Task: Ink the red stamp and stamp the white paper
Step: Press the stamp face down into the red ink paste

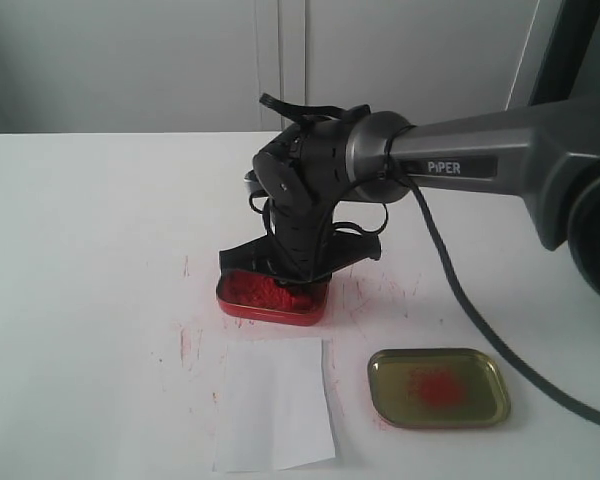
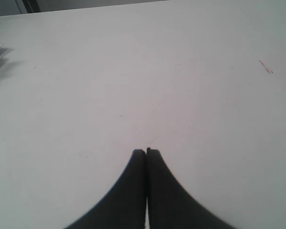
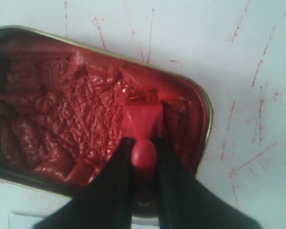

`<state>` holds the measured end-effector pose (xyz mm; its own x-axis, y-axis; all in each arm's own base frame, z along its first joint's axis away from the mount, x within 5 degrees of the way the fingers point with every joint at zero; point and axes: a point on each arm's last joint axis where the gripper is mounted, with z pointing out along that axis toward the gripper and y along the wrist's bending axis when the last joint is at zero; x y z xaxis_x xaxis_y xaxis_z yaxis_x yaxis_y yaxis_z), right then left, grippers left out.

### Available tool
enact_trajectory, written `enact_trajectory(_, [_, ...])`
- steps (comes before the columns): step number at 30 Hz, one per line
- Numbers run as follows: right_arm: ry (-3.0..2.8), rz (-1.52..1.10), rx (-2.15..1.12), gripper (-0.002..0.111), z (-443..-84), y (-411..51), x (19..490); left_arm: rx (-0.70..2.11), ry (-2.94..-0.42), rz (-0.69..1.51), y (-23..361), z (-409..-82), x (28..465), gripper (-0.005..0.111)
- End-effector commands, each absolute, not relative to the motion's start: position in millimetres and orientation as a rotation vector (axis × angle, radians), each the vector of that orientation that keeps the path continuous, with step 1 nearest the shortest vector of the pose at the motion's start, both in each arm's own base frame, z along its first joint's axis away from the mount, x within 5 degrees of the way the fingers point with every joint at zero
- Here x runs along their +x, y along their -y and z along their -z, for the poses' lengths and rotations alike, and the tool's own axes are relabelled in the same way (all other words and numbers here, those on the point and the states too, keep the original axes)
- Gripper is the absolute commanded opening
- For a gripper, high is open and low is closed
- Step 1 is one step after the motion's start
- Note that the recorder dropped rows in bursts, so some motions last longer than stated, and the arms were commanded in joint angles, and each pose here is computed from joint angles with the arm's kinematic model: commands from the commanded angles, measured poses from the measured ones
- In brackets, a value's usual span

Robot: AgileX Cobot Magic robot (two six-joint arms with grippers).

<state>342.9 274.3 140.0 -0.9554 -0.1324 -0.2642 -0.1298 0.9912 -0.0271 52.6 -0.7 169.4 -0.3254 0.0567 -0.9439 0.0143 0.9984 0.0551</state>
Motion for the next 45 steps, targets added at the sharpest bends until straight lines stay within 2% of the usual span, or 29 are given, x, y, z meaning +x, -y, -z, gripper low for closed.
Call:
enact_trajectory(1, [-3.021,0.194,-0.247,0.0,-83,-265,333,0.05,-1.901,-0.03,1,-169,53,0.0])
enact_trajectory(25, [-3.048,0.251,-0.411,0.0,-89,-266,335,0.05,-1.901,-0.03,1,-169,53,0.0])
enact_trajectory(31, [-2.947,0.128,-0.34,0.0,-132,-276,347,0.05,-1.901,-0.03,1,-169,53,0.0])
enact_trajectory(45, [-2.838,0.029,-0.327,0.0,-171,-277,348,0.05,-1.901,-0.03,1,-169,53,0.0])
